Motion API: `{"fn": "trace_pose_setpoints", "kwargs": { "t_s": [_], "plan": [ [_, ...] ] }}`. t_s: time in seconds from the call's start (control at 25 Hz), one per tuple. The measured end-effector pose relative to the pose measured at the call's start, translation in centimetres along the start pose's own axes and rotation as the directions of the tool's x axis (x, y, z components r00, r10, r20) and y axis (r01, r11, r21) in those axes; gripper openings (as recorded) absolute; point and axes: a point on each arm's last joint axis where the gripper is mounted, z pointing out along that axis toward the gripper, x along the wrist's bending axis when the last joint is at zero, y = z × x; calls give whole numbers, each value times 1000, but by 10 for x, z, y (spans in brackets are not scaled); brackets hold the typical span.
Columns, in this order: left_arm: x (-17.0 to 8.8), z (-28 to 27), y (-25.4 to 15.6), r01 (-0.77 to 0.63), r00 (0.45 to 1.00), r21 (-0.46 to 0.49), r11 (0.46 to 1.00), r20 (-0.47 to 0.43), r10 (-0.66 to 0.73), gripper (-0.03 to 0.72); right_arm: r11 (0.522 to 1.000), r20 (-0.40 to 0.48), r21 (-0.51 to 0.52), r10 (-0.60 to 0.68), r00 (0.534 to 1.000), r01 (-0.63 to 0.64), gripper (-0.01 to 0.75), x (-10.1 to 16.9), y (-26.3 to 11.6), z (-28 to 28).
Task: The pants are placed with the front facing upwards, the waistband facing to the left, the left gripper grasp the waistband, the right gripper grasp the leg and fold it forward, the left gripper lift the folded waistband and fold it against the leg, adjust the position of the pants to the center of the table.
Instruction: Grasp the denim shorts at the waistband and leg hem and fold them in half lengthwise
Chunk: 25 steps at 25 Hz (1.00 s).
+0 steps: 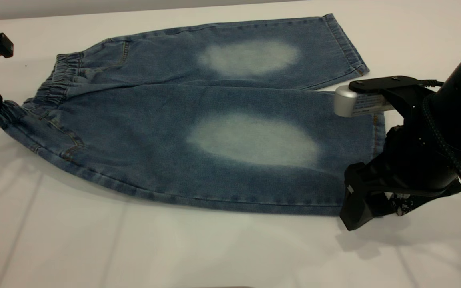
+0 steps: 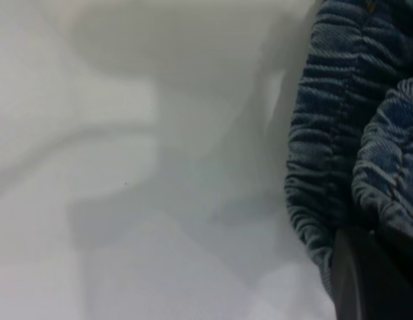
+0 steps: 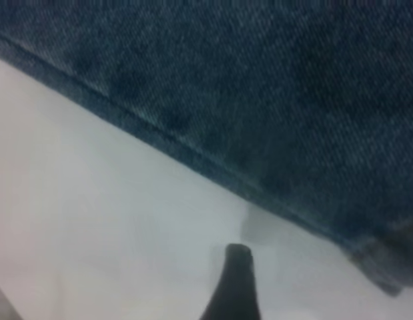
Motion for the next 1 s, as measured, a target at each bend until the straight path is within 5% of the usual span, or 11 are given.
{"fn": "trace_pose_setpoints", "kwargs": {
  "t_s": [0.28,0.6,1.0],
  "plan": [
    [0,0,0,2,1000,0,1000,0,-2,17,1000,20,-22,20,1000,-20,376,-2,2,1],
    [0,0,0,2,1000,0,1000,0,-2,17,999,24,-27,25,999,-25,50,-2,3,1],
    [-1,-2,2,1,1000,-5,1000,2,-1,17,999,-69,-37,7,998,-10,20,4,10,-20]
  ]
}}
